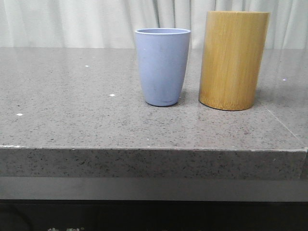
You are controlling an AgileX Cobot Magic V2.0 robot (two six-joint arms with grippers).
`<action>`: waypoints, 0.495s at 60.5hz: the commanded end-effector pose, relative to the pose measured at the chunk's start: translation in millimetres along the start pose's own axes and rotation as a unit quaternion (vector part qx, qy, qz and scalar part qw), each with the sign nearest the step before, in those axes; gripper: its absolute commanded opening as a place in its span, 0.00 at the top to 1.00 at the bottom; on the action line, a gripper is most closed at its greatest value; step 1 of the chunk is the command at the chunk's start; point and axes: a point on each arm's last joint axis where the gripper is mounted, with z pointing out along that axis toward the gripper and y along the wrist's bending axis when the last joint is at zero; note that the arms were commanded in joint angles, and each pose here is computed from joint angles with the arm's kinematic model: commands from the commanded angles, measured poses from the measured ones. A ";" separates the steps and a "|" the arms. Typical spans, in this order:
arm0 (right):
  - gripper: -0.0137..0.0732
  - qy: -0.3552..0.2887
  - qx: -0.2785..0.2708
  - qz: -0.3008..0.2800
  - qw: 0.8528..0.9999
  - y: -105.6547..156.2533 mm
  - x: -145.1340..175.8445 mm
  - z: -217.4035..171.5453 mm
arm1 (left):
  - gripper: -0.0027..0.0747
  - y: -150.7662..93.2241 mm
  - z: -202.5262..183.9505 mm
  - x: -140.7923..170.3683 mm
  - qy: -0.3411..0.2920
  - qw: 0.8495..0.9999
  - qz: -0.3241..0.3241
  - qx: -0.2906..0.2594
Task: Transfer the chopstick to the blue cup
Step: 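Lift the pink stick out and move it over the blue cup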
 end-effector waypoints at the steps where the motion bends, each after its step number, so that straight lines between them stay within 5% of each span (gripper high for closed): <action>1: 0.87 -0.086 -0.001 -0.004 0.996 2.6 -32.7 -10.8 | 0.99 0.0 -2.0 -14.9 -0.048 0.999 -0.009 -0.001; 16: 0.87 -0.078 -0.060 0.017 0.995 35.7 -18.8 0.6 | 0.99 0.0 -2.0 -14.9 -0.048 0.999 -0.009 -0.001; 30: 0.87 -0.008 -0.104 0.022 0.994 70.3 33.6 34.3 | 0.99 0.0 -2.0 -14.9 -0.048 0.999 -0.009 -0.001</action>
